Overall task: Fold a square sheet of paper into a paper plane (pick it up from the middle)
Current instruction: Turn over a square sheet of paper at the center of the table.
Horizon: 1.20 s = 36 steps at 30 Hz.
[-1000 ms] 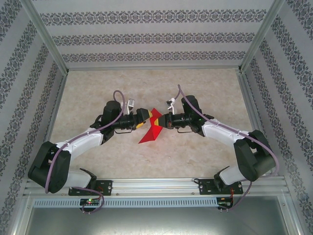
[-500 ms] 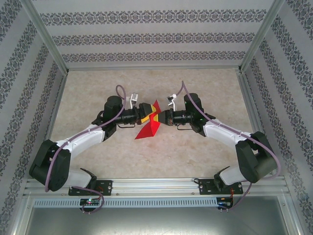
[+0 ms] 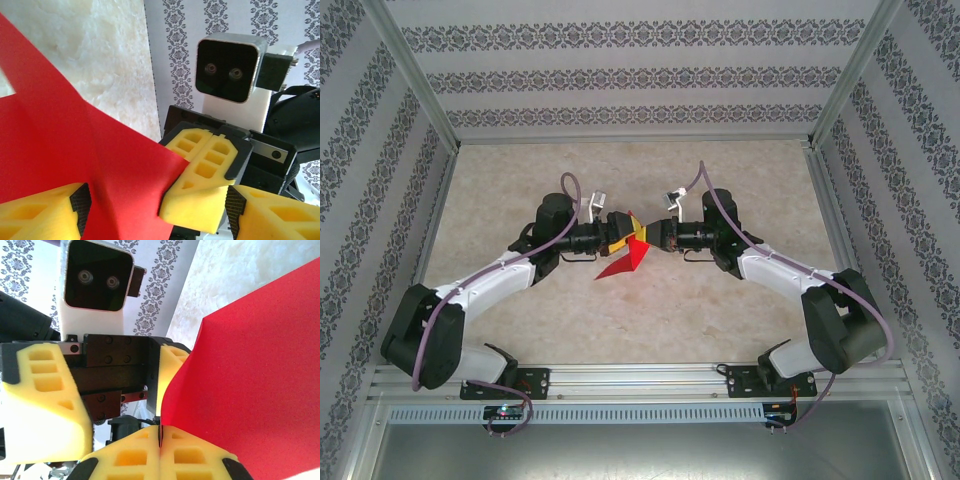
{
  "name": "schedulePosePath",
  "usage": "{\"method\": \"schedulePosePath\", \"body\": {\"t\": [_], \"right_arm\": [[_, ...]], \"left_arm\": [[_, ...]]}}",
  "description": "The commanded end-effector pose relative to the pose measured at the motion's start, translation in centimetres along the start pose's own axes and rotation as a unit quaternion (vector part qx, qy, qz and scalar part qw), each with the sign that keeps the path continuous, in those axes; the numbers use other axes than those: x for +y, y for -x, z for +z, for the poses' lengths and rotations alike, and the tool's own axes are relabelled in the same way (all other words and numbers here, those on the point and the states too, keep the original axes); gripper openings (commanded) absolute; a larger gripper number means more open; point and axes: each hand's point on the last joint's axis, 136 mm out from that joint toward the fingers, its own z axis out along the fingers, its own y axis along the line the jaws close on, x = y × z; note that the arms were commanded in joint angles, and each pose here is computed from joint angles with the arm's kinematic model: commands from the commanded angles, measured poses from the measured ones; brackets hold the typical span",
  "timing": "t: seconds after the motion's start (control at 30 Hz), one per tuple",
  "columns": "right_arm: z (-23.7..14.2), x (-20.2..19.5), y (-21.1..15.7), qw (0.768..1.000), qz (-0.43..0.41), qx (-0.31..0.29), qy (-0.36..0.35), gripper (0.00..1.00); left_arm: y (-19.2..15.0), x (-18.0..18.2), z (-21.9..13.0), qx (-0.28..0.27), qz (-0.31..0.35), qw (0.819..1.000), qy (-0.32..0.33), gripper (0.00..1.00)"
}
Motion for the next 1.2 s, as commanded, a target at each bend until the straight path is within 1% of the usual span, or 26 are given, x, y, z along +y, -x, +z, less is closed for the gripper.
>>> {"method": "schedulePosePath", "body": {"t": [0.0,0.1,0.23,0.43,0.77,0.87,1.07,1.17], "right_arm": [[-0.6,1.1,0.1,1.0,-0.017,-0.004,0.021,0.0],[-0.6,0.7,0.0,1.0,-0.011,-0.005,0.02,0.0],[-0.8,0.1,0.0,1.0,-0.004,-0.01,0.015,0.0],[-1.0,-0.8,0.0,1.0,0.009,-0.013,0.006,0.0],[-1.3,-0.2,0.1,1.0,0.004,-0.014,0.013,0.0],[-1.3,-0.1,0.1,1.0,0.003,-0.015,0.014,0.0],[-1.4,0.0,0.2,1.0,0.003,-0.014,0.015,0.0],[-1.4,0.0,0.2,1.0,0.004,-0.014,0.015,0.0]], "left_arm": [[0.0,-1.9,0.5,0.013,0.015,0.999,-0.03,0.72],[0.1,-2.6,0.6,0.016,0.016,0.999,-0.041,0.68],[0.0,-2.6,0.5,0.02,0.02,0.999,-0.037,0.61],[-0.1,-2.8,0.5,0.023,0.024,0.999,-0.037,0.52],[-0.4,-1.5,0.9,0.038,0.021,0.999,-0.01,0.42],[-0.4,-1.0,1.0,0.041,0.023,0.999,0.0,0.36],[-0.6,-0.1,1.1,0.047,0.023,0.998,0.018,0.32],[-0.7,0.2,1.2,0.048,0.022,0.998,0.024,0.27]]}}
